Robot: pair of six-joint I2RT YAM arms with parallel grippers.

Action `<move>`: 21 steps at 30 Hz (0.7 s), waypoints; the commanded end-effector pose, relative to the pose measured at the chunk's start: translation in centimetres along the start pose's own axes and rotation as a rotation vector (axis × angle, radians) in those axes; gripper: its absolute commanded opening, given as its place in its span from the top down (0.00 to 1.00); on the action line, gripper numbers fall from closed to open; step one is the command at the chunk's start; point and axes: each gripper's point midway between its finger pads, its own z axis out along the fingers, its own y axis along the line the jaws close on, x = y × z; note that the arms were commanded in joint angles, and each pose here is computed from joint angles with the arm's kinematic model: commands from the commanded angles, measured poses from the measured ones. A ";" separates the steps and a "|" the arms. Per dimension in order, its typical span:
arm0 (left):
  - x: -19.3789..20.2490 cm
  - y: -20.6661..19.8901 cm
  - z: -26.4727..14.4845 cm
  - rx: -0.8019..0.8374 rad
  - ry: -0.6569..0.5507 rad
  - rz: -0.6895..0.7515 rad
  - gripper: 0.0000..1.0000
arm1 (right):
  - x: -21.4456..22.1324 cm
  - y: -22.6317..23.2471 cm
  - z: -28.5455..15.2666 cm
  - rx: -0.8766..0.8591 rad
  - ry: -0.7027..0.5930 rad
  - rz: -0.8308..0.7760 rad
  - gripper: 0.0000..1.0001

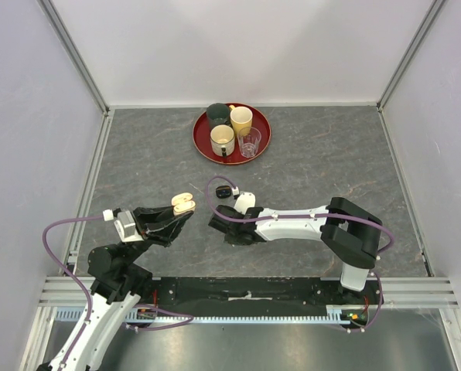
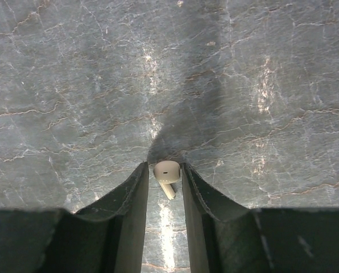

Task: Insert the wireless bluetooth earbuds into the charging case
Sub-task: Pick up the earbud from the center of the board.

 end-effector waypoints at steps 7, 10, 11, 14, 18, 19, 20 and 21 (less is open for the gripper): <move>-1.7 -0.1 -0.2 -0.005 -0.057 0.056 0.98 | -0.2 0.4 0.2 -0.001 -0.004 0.018 0.68; -1.7 -0.1 -0.2 -0.007 -0.056 0.055 0.98 | -0.3 0.3 0.1 0.002 -0.002 0.017 0.64; -1.7 -0.1 -0.2 -0.007 -0.054 0.053 0.98 | -0.2 0.3 0.1 0.002 0.000 0.016 0.61; -1.5 -0.1 -0.2 -0.005 -0.051 0.047 0.98 | -0.1 0.2 0.1 0.004 0.008 0.014 0.58; -1.4 -0.1 -0.2 -0.007 -0.050 0.040 0.98 | 0.1 -0.1 0.2 0.010 0.013 0.012 0.61; -1.4 -0.1 -0.2 -0.007 -0.049 0.040 0.98 | 0.1 -0.1 0.2 0.013 0.014 0.010 0.63; -1.3 -0.1 -0.2 -0.006 -0.048 0.038 0.98 | 0.1 -0.1 0.2 0.013 0.014 0.010 0.63; -1.3 -0.1 -0.2 -0.006 -0.048 0.037 0.98 | 0.1 -0.2 0.2 0.014 0.016 0.010 0.64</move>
